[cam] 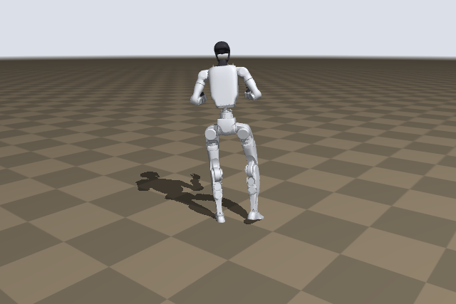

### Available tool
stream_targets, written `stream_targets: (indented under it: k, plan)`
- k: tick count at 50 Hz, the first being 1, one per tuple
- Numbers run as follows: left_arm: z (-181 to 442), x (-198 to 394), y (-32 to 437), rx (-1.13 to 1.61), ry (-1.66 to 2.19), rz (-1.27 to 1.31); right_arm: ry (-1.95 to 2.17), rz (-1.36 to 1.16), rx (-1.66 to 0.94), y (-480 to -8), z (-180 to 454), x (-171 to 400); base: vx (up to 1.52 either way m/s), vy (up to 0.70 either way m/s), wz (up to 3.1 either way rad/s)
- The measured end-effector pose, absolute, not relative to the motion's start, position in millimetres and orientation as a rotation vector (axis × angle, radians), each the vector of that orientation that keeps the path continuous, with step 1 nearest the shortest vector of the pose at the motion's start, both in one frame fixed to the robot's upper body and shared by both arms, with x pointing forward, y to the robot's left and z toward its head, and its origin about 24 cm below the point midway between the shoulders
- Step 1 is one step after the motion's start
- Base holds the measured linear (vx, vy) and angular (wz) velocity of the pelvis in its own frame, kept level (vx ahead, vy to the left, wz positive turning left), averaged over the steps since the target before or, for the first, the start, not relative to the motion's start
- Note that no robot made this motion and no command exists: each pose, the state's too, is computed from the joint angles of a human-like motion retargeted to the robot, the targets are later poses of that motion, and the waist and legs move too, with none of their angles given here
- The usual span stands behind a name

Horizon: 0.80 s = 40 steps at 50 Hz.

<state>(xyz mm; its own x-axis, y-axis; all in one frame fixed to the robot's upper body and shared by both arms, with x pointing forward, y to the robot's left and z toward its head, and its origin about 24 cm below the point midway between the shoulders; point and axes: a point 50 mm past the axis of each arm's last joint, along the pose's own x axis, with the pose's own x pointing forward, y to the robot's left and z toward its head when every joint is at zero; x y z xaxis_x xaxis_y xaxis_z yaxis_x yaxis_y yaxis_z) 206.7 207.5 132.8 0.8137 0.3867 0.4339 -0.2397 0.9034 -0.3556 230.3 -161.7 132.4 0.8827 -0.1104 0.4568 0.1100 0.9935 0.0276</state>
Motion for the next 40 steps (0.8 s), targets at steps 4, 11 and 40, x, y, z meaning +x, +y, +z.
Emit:
stream_targets:
  k: [4,11,40]
  plan:
    - [124.3,203.9,203.3,-0.318,-0.484,0.338,-0.46,-0.121,0.004,-163.7,129.3,228.4,0.28,0.16,1.61]
    - [113.2,195.1,195.2,-0.321,-0.44,0.308,-0.439,-0.134,0.014,-166.5,124.3,223.2,0.33,0.08,1.79]
    - [138.0,217.8,185.1,-0.325,-0.542,0.229,-0.574,-0.286,-0.114,-204.2,157.6,239.5,0.41,-0.18,1.33]
